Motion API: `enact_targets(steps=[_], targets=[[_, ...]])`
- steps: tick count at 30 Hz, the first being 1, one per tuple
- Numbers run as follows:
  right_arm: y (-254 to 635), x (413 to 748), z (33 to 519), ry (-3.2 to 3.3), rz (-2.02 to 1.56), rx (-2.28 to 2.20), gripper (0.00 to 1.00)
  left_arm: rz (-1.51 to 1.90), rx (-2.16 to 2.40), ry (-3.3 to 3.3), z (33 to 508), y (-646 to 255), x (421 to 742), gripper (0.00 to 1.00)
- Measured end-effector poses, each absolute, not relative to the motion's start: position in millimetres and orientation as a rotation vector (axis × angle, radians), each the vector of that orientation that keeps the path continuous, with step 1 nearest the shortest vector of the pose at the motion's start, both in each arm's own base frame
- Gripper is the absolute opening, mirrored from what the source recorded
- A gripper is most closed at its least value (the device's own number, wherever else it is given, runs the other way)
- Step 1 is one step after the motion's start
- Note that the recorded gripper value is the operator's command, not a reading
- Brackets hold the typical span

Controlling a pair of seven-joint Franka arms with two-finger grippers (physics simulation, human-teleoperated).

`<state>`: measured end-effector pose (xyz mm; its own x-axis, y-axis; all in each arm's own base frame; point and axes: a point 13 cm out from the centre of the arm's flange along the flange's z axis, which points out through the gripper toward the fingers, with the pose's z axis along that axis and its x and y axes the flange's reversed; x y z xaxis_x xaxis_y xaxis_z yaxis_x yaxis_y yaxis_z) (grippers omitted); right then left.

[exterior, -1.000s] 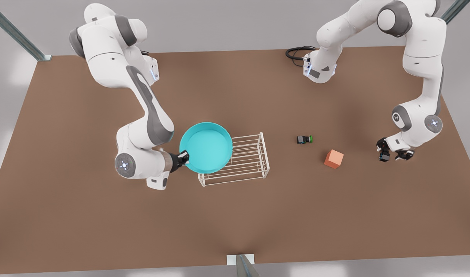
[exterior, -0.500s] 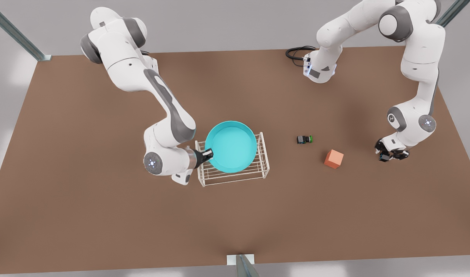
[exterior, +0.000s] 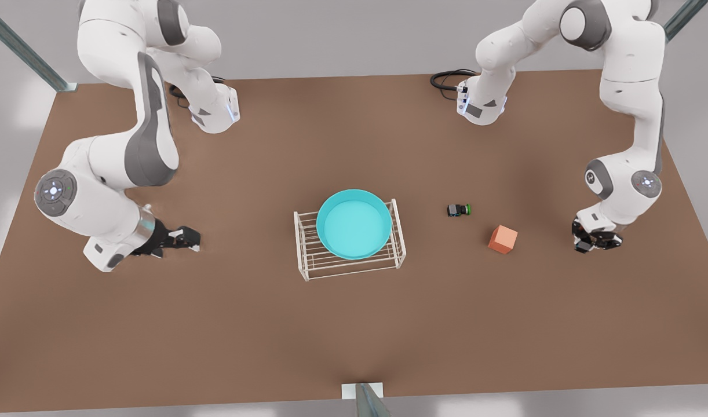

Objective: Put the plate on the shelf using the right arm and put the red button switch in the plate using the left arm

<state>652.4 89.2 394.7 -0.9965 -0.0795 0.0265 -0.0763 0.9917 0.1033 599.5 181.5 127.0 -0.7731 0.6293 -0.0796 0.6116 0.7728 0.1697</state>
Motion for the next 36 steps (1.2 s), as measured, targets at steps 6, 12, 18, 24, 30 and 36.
enact_targets(steps=[6, 12, 18, 24, 30, 36], targets=[[3, 598, 355, -2.928, -0.042, 0.06, 1.0, 0.126, 1.144, 2.691, 252, -77, 682, 0.21], [-1, 588, 354, -2.885, -0.029, 0.123, 1.0, -0.037, 1.046, 2.774, 315, -292, 633, 0.21], [-2, 584, 349, -2.86, -0.03, 0.167, 1.0, -0.086, 0.946, 2.947, 302, -451, 513, 0.21], [-2, 582, 346, -2.845, -0.033, 0.199, 1.0, -0.165, 0.502, 3.07, 260, -492, 553, 0.22], [-4, 581, 345, -2.838, -0.038, 0.216, 1.0, -0.148, 0.263, 3.078, 242, -519, 544, 1.0], [-4, 580, 344, -2.832, -0.042, 0.232, 1.0, 0.017, -0.239, 3.07, 357, -260, 657, 1.0]])
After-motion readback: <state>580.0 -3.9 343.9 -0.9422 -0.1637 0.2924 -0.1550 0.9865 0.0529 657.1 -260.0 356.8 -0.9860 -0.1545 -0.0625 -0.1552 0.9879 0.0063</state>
